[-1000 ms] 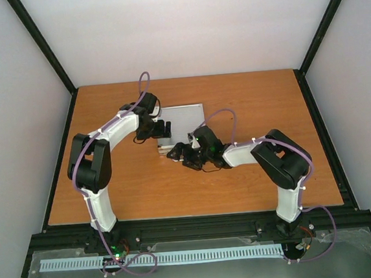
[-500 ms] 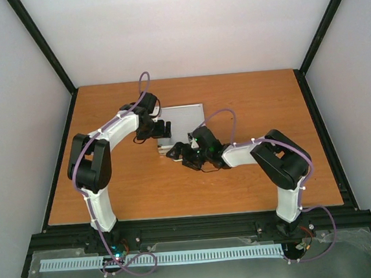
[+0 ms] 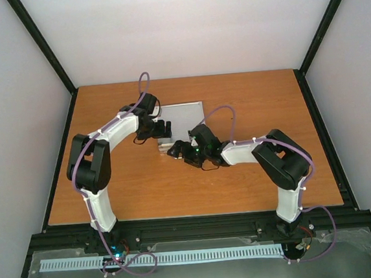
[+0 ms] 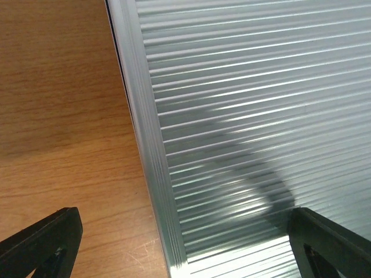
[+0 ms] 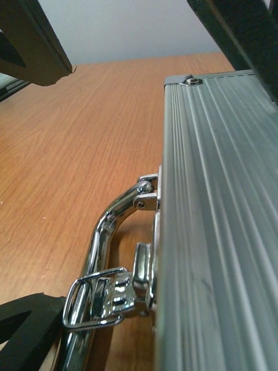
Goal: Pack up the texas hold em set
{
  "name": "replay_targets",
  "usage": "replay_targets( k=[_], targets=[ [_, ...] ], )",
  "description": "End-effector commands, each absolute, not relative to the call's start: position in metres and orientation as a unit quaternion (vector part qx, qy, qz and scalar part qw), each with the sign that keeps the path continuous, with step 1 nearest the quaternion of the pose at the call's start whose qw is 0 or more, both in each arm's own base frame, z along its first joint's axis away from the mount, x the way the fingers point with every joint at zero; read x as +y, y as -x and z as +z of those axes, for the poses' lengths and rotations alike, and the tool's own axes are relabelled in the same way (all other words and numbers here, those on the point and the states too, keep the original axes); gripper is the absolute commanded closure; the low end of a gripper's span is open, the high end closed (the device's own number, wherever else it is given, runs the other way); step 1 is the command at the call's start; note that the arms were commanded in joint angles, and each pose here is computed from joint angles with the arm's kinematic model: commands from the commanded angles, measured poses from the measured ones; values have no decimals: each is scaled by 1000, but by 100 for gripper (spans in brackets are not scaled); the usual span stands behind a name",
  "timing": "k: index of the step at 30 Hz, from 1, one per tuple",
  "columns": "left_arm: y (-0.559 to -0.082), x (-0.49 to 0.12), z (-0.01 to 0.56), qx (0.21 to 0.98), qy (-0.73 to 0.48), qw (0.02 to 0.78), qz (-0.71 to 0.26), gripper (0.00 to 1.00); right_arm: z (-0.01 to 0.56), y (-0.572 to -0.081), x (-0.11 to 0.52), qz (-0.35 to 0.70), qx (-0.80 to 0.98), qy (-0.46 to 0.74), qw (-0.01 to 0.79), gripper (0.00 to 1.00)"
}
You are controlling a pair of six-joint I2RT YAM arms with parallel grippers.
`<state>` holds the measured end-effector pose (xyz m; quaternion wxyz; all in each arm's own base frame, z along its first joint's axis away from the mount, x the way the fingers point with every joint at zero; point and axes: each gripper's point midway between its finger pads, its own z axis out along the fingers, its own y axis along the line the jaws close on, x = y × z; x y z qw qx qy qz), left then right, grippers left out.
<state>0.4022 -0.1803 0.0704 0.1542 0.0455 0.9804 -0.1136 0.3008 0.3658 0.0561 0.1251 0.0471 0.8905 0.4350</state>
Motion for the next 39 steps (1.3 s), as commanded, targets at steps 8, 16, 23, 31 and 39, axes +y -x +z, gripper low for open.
replay_targets(
  k=[8,16,23,31,39],
  targets=[
    [-387,-174,64,984,-54,135,-101,0,97,-340,354,439,868,-51,225,0],
    [-383,-174,53,986,-52,124,-98,0,115,-344,347,458,848,-58,261,0],
    [-379,-174,48,987,-53,118,-95,0,126,-364,342,464,837,-70,281,0],
    [-376,-174,47,988,-53,115,-93,0,127,-372,343,463,840,-64,276,0],
    [-376,-174,44,988,-51,115,-93,0,146,-347,333,419,857,-18,301,2]
  ],
)
